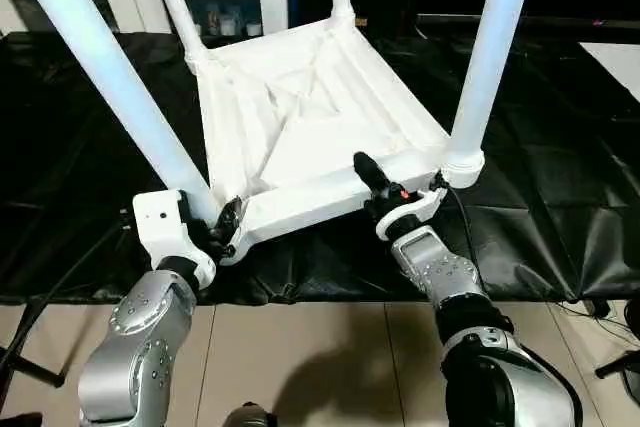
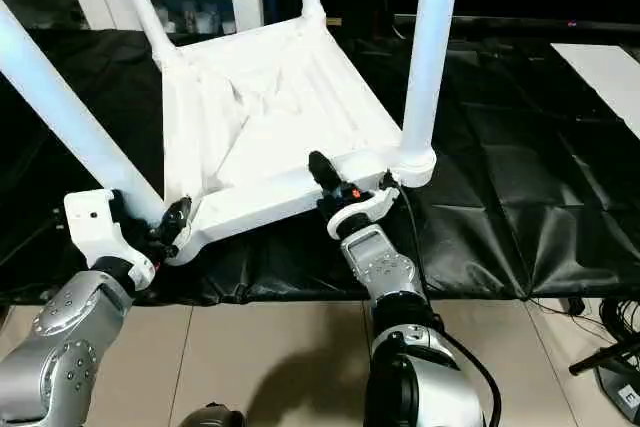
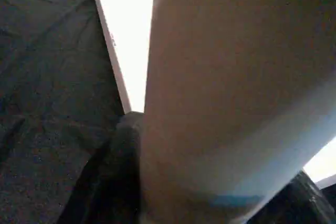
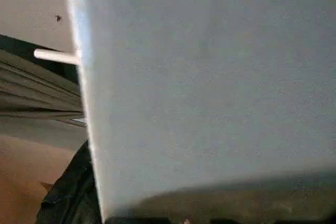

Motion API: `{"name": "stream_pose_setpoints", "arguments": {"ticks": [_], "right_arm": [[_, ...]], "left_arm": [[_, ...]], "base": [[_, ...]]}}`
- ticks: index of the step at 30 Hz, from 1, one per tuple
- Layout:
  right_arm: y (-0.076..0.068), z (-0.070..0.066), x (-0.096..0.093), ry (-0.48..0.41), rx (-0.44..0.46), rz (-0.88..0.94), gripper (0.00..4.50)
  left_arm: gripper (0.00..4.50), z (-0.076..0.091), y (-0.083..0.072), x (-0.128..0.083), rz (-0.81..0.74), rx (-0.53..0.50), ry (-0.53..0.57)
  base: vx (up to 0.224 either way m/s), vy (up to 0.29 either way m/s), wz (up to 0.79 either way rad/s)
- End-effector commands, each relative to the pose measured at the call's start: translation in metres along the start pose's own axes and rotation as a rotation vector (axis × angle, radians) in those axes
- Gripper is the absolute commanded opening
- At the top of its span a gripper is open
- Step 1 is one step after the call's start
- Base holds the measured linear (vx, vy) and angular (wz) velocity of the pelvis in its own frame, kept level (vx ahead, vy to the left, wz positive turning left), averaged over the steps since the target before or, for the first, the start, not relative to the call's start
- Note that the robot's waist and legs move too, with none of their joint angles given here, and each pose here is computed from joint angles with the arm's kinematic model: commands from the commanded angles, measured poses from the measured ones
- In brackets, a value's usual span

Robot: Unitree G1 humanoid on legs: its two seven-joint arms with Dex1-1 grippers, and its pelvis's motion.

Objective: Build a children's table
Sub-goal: Flip table

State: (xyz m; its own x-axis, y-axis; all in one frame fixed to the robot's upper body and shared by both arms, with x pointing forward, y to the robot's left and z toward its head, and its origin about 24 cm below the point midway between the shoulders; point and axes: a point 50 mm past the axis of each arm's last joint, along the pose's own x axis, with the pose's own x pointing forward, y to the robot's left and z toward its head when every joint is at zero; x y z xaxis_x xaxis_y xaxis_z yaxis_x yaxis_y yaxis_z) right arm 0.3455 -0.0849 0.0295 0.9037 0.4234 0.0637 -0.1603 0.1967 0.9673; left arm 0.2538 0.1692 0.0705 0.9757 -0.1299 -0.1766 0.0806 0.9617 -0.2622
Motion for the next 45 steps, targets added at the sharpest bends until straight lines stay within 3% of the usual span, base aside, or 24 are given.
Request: {"name": "stream_pose_setpoints", "arguments": {"ticks": [1,3,4,6,11,13,15,17,18,19,22,26,30,33,35,36,38,40,42,44,45], "right_arm": [[0.021,0.006,0.014,-0.013,-0.029,0.07,2.42],[0.021,0.008,0.014,-0.018,-0.041,0.066,2.31],[0.021,0.011,0.014,-0.03,-0.053,0.063,2.16],[0.021,0.015,0.013,-0.053,-0.064,0.059,2.07],[0.028,0.043,0.012,-0.189,-0.133,0.017,1.99],[0.032,0.06,0.01,-0.262,-0.168,-0.002,1.99],[0.037,0.078,0.006,-0.336,-0.218,-0.015,1.99],[0.039,0.083,0.004,-0.362,-0.232,-0.024,1.99],[0.042,0.096,0.0,-0.426,-0.259,-0.045,1.99],[0.042,0.096,0.0,-0.426,-0.259,-0.045,1.99],[0.049,0.117,-0.008,-0.493,-0.398,-0.085,1.98],[0.06,0.131,-0.016,-0.513,-0.593,-0.137,1.98],[0.068,0.135,-0.02,-0.508,-0.76,-0.185,1.98],[0.077,0.133,-0.02,-0.485,-0.89,-0.21,1.98],[0.078,0.132,-0.02,-0.48,-0.914,-0.212,1.98],[0.083,0.131,-0.019,-0.483,-0.993,-0.235,1.98],[0.09,0.129,-0.017,-0.493,-1.035,-0.243,1.98],[0.096,0.125,-0.013,-0.484,-1.069,-0.224,1.98],[0.103,0.119,-0.008,-0.456,-1.176,-0.227,1.98],[0.104,0.118,-0.008,-0.453,-1.191,-0.228,1.98],[0.109,0.113,-0.004,-0.445,-1.241,-0.237,1.98]], "left_arm": [[2.24,-0.004,-0.012,0.003,-0.098,-0.056,0.018],[2.24,-0.004,-0.011,0.004,-0.098,-0.054,0.02],[2.8,-0.005,-0.009,0.004,-0.086,-0.031,0.03],[2.94,-0.006,-0.009,0.004,-0.113,-0.045,0.031],[3.43,0.001,0.003,-0.005,-0.116,0.004,0.014],[3.48,0.003,0.011,-0.011,-0.103,0.032,0.008],[3.83,0.003,0.017,-0.017,-0.093,0.048,0.002],[3.88,0.003,0.018,-0.018,-0.096,0.049,0.0],[3.95,0.002,0.018,-0.021,-0.103,0.051,-0.001],[4.04,0.002,0.018,-0.021,-0.103,0.051,-0.001],[4.31,0.004,0.017,-0.023,-0.124,0.126,-0.022],[4.49,0.015,0.009,-0.025,-0.2,0.256,-0.111],[4.5,0.029,0.001,-0.028,-0.285,0.412,-0.204],[4.5,0.053,-0.01,-0.031,-0.348,0.557,-0.36],[4.5,0.057,-0.014,-0.032,-0.368,0.585,-0.394],[4.5,0.068,-0.022,-0.034,-0.413,0.633,-0.461],[4.5,0.077,-0.027,-0.034,-0.43,0.654,-0.503],[4.5,0.082,-0.026,-0.032,-0.429,0.681,-0.501],[4.5,0.087,-0.017,-0.025,-0.384,0.712,-0.468],[4.5,0.088,-0.015,-0.024,-0.374,0.717,-0.465],[4.5,0.099,-0.006,-0.015,-0.34,0.743,-0.446]], "base": [[0.0,0.0,0.0],[0.0,0.0,0.0],[0.0,0.0,0.0],[0.0,0.0,0.0],[0.0,0.0,0.0],[0.0,0.0,0.0],[0.0,0.0,0.0],[0.0,0.0,0.0],[0.0,0.0,0.0],[0.0,0.0,0.0],[0.0,0.0,0.0],[0.0,0.0,0.0],[0.0,0.0,0.0],[0.0,0.0,0.0],[0.0,0.0,0.0],[0.0,0.0,0.0],[0.0,0.0,0.0],[0.0,0.0,0.0],[0.0,0.0,0.0],[0.0,0.0,0.0],[0.0,0.0,0.0]]}}
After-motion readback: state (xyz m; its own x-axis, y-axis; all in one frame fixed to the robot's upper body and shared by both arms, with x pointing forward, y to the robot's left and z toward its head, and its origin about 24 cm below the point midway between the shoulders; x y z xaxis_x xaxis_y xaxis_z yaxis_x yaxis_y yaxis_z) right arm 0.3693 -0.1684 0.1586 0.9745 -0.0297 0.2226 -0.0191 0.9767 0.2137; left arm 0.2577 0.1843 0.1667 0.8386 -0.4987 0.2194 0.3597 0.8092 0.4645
